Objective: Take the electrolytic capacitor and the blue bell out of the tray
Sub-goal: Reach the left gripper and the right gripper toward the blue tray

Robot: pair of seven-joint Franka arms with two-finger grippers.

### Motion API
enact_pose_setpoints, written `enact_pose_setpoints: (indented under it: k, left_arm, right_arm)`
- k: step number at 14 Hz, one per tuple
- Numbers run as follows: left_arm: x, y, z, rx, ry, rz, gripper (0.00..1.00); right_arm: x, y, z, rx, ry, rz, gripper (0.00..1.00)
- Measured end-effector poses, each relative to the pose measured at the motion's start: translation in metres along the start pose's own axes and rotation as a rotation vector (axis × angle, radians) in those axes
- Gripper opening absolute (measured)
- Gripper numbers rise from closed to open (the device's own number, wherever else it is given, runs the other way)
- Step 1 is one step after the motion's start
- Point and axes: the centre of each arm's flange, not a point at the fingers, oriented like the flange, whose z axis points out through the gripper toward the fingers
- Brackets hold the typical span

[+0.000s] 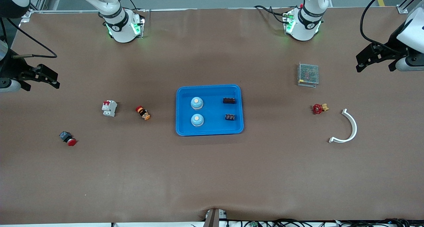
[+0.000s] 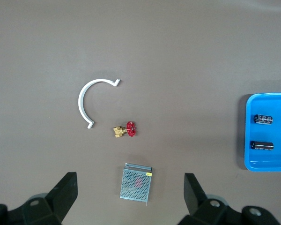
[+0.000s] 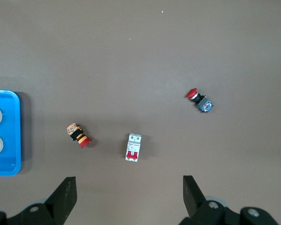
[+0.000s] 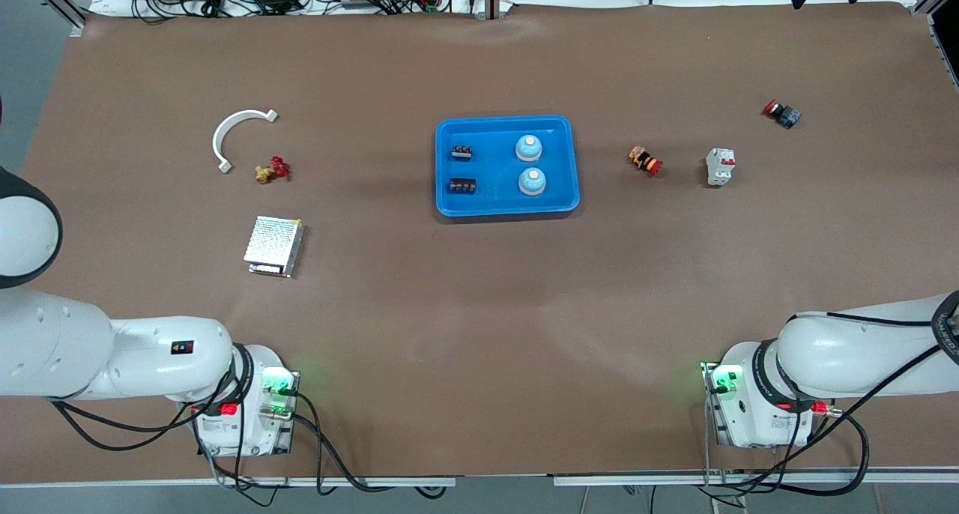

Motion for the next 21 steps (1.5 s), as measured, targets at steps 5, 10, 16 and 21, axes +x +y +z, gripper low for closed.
enact_pose_setpoints:
  k: [5, 10, 16, 21]
  left_arm:
    - [0.0, 0.0, 0.001, 0.001, -0.006, 0.001, 1.0]
    - [0.001, 0.005, 0.014, 0.003, -0.049, 0.01, 1.0]
    - [-0.006, 0.062, 0.066, 0.021, -0.153, 0.018, 1.0]
    - [-0.034, 0.151, 0.116, 0.054, -0.161, -0.096, 1.0]
  right_arm:
    - [0.0, 0.001, 0.0, 0.0, 0.001, 0.001, 1.0]
    - [0.0, 0.001, -0.001, 0.0, 0.001, 0.002, 1.0]
    - [0.001, 0.0, 0.004, 0.002, -0.01, 0.0, 1.0]
    - [0.008, -0.021, 0.02, 0.035, -0.042, -0.026, 1.0]
